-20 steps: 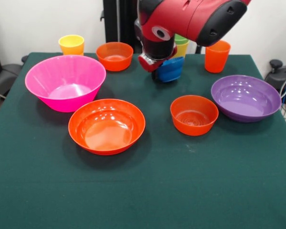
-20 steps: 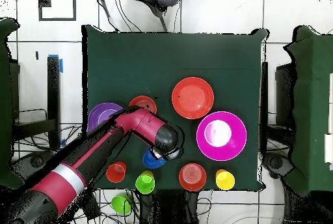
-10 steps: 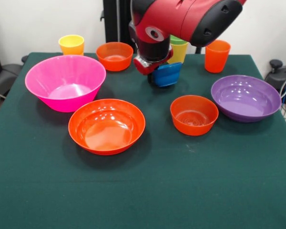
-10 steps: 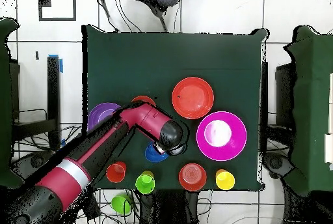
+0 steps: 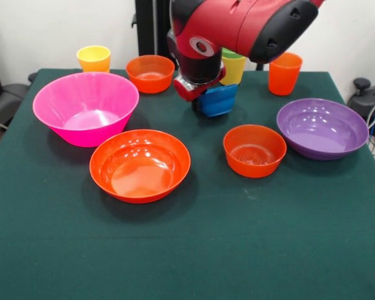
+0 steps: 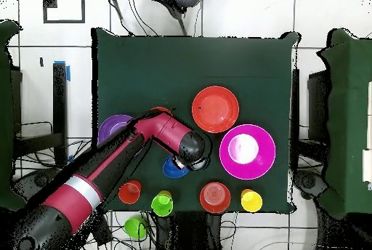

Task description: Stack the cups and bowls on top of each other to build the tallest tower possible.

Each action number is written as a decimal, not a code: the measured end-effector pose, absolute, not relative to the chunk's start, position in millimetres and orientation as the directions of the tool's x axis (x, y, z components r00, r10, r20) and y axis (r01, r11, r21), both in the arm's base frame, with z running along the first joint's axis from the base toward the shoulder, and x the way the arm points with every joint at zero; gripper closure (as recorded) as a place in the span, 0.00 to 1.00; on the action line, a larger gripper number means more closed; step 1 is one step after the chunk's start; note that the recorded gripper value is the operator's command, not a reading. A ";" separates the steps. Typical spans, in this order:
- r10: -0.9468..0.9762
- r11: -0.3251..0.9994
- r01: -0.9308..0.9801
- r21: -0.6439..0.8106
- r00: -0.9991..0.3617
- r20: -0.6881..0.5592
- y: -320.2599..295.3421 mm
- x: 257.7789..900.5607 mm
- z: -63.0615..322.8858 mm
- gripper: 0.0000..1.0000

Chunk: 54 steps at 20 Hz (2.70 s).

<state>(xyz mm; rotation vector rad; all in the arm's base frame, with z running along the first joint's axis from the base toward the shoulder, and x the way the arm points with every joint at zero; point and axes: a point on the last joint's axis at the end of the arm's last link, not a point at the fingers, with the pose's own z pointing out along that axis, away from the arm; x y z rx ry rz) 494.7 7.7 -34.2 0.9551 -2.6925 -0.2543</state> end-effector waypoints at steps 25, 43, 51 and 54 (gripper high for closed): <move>-0.717 0.680 -0.713 0.172 -0.597 0.358 22.9 496.0 -33.0 1.00; -0.696 0.676 -0.723 0.140 -0.565 0.442 4.8 486.4 -38.6 0.00; -0.689 0.680 -0.718 0.148 -0.557 0.464 -0.5 477.1 -50.3 0.00; -0.687 0.681 -0.717 0.149 -0.555 0.469 -1.7 474.8 -52.8 0.00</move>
